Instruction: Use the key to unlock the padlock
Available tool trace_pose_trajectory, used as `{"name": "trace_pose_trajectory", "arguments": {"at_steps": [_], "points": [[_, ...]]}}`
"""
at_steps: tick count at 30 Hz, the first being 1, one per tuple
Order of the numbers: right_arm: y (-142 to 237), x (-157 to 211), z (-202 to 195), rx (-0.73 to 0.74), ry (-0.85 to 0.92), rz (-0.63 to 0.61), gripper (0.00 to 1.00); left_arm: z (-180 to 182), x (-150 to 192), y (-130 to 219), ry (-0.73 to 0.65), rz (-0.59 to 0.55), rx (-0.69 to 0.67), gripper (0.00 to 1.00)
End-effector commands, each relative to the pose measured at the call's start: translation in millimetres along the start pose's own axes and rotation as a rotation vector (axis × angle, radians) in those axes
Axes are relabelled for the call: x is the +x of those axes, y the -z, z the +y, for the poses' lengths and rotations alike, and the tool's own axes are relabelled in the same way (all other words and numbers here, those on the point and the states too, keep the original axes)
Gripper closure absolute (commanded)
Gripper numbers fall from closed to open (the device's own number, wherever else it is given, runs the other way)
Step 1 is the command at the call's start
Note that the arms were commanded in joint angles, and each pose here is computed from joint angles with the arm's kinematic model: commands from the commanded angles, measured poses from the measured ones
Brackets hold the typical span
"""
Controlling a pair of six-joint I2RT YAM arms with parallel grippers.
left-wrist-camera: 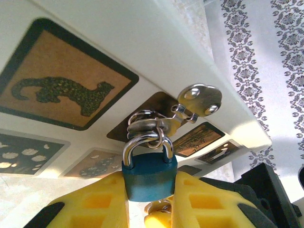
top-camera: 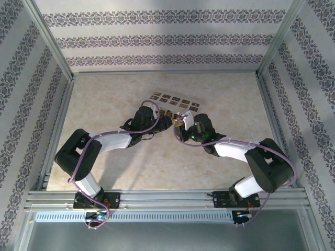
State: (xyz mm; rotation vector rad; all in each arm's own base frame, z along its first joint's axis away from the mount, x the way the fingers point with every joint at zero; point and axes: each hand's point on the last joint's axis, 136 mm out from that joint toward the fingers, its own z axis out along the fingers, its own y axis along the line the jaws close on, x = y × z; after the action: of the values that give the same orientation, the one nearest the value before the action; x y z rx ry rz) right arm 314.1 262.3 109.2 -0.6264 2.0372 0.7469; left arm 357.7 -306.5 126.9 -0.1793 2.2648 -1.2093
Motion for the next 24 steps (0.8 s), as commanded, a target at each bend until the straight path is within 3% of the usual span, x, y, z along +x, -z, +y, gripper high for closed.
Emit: {"name": "trace_pose_trajectory", "arguments": {"at_steps": [1,11,17,24], "points": [[8.5,-67.8,31.8,-0.039,0.178,-0.227,1.00,-20.6,28.2,-4.5,-0.013,0.121,0.097,0.77],[5.7,-66.5,25.0,0.072,0.260,-0.217,1.00,-19.5,29.3,-4.7,-0.010,0.124,0.095,0.77],[10.5,-75.5,36.4,-0.066,0.147,-0.249,1.00,-18.2,30.0,-5.0,-0.008,0.124,0.095,0.77],[18.3,-83.2,35.3,-0.109,0.102,-0.292,1.00,-16.9,31.3,-5.0,-0.004,0.125,0.095,0.77]]}}
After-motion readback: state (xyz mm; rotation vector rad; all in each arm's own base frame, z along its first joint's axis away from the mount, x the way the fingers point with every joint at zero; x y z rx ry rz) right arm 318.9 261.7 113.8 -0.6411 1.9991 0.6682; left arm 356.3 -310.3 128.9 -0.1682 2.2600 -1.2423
